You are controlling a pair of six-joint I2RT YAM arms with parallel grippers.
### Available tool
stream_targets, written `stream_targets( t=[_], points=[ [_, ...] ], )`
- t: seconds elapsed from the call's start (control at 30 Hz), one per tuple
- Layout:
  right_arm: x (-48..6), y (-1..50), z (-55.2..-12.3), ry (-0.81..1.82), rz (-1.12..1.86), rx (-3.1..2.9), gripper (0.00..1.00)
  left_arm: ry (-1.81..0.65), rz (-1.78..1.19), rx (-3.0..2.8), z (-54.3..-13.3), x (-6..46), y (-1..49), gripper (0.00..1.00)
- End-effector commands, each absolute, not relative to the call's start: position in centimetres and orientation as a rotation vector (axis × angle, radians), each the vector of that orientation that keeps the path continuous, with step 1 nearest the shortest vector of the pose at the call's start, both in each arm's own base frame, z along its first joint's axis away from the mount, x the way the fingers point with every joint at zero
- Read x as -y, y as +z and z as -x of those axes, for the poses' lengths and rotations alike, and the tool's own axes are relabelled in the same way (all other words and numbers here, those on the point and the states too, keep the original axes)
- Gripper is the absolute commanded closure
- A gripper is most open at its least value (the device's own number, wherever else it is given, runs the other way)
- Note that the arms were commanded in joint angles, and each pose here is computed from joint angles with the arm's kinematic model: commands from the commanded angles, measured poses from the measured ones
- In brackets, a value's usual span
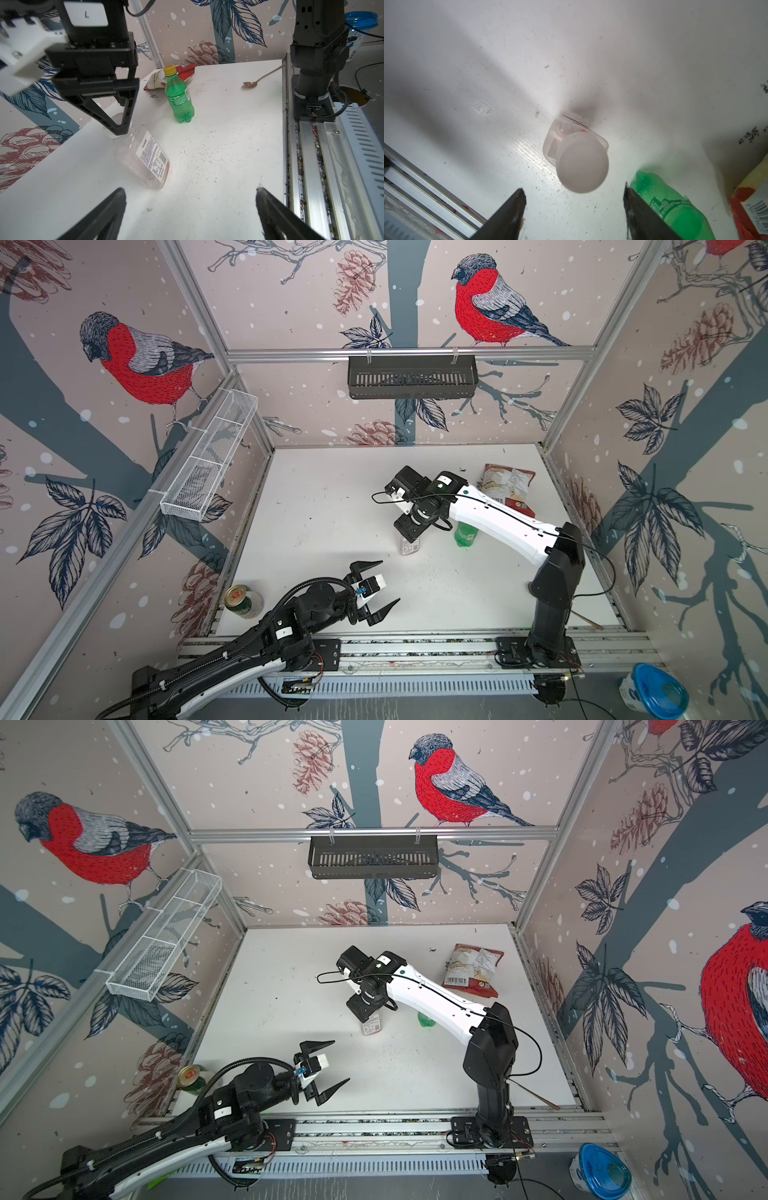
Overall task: Screw on the bottle caps
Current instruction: Reset both arms
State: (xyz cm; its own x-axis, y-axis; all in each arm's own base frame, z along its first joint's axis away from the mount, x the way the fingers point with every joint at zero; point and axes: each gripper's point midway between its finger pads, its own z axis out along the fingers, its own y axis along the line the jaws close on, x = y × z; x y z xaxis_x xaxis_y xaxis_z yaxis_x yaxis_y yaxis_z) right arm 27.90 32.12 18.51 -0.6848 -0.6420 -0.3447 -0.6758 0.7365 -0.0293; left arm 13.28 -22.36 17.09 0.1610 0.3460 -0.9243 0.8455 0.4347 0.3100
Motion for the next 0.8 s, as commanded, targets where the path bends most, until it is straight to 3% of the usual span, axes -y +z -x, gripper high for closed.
stream_targets(
  t=[0.0, 0.23, 0.37, 0.43, 0.6, 0.77],
  points=[
    [-32.0, 20.8, -28.9, 0.123, 1.011, -2.534, 0.23, -0.477, -1.08, -1.431, -14.0, 22.1, 17.8, 0.02],
    [-28.7, 29.8, -29.7, 0.242, 0.754, -2.166, 0.14, -0.349, -0.869, -1.484, -17.4, 20.0, 19.2, 0.02],
    [-22.6, 33.7, -30.3, 0.271, 0.52, -1.926, 0.11, -0.224, -0.55, -1.53, -21.3, 16.2, 21.8, 0.02],
    [-18.0, 34.7, -30.9, 0.224, 0.326, -1.795, 0.0, -0.142, -0.399, -1.55, -23.0, 13.8, 23.0, 0.01],
    [-5.3, 30.2, -32.5, 0.134, -0.164, -1.704, 0.0, 0.03, -0.092, -1.631, -26.3, 8.1, 22.9, 0.01],
    [1.1, 24.9, -32.6, -0.053, -0.399, -1.63, 0.0, 0.122, 0.132, -1.662, -29.0, 2.8, 22.2, 0.02]
  ],
)
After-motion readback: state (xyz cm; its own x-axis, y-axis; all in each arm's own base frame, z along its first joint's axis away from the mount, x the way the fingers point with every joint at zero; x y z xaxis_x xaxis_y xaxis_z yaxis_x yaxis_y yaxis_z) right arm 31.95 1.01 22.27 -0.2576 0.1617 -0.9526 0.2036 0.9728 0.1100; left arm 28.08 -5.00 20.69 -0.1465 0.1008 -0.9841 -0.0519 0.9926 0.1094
